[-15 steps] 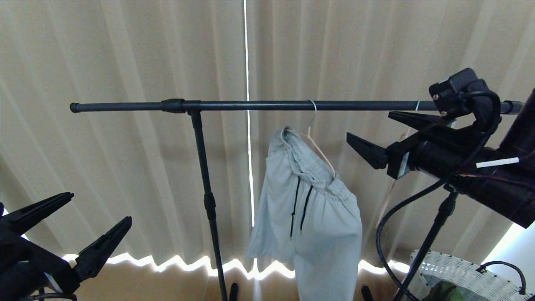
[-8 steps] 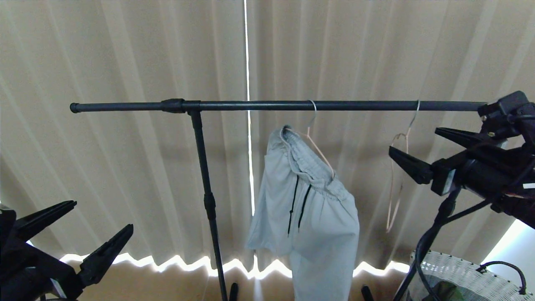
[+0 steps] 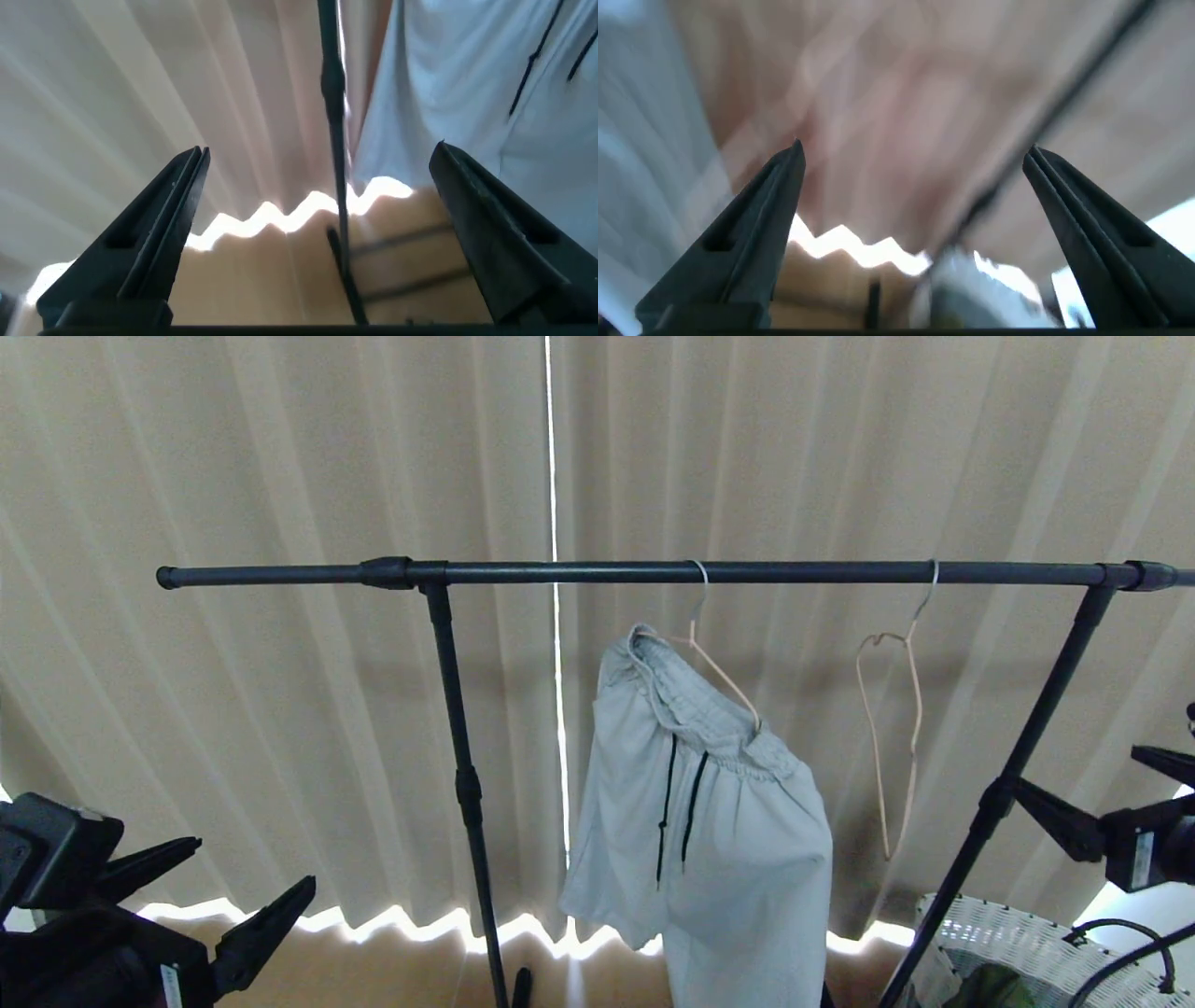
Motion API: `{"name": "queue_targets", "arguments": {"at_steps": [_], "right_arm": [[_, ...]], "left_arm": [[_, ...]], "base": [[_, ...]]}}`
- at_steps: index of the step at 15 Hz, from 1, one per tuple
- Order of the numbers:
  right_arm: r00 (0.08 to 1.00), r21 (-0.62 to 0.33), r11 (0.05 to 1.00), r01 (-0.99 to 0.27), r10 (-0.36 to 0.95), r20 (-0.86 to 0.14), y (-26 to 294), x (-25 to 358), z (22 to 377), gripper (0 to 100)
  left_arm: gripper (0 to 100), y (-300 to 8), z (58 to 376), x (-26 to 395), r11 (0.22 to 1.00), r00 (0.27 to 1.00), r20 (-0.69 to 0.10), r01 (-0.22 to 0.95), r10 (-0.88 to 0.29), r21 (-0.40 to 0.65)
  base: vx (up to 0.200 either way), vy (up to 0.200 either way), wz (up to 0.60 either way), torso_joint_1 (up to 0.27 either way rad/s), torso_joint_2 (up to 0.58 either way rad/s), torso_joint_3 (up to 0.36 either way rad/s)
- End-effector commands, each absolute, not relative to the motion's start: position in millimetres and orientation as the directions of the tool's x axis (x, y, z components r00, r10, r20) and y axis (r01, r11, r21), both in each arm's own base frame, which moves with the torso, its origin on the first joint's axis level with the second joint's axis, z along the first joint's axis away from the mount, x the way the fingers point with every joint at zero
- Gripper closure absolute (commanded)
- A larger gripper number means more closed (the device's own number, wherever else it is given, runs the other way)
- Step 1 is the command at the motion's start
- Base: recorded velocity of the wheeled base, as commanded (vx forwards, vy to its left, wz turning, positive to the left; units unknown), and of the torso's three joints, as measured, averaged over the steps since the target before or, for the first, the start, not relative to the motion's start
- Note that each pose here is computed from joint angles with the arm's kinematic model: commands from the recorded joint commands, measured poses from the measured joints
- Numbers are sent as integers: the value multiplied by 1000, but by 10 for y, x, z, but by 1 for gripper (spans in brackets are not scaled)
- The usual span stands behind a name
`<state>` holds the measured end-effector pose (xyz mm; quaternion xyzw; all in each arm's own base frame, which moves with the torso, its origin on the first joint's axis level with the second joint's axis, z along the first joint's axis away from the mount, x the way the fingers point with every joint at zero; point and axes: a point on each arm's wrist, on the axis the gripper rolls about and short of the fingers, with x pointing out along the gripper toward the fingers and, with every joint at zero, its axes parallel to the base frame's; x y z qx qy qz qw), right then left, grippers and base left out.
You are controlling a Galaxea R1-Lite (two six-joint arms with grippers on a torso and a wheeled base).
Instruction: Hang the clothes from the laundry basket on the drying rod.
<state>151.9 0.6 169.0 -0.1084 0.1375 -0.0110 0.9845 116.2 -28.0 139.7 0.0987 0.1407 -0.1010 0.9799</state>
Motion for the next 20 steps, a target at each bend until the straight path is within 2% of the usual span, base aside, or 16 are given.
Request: {"name": "queue_targets", "arguments": {"at_steps": [1,6,10,18,20], "right_arm": [[934,-214,976,44,-116,-339,-92,1342,1513,0],[907,-207,977,43,-125,-403,-99,1105,1226,0],[881,-205,979,3,-100,-463,-72,1150,1135,0],[856,-207,978,-9,-100,-508,-71,1129,1040,0],[857,-207,978,-8,-100,-505,-71,1114,1035,0]], "left_arm": [[0,-253,1355,1285,967,923,-365,196,-125,163],[0,-206,1316,1318,973,916,-392,163,-88,163],[0,-203,1302,1304,973,915,-395,163,-88,163],[0,-203,1254,1278,970,908,-410,171,-88,172],[0,-201,1260,1272,970,910,-406,170,-87,174]], "base": [[0,0,0,0,0,0],[0,0,0,0,0,0],[0,0,0,0,0,0],[0,0,0,0,0,0],[-200,0,0,5,2,2]]}}
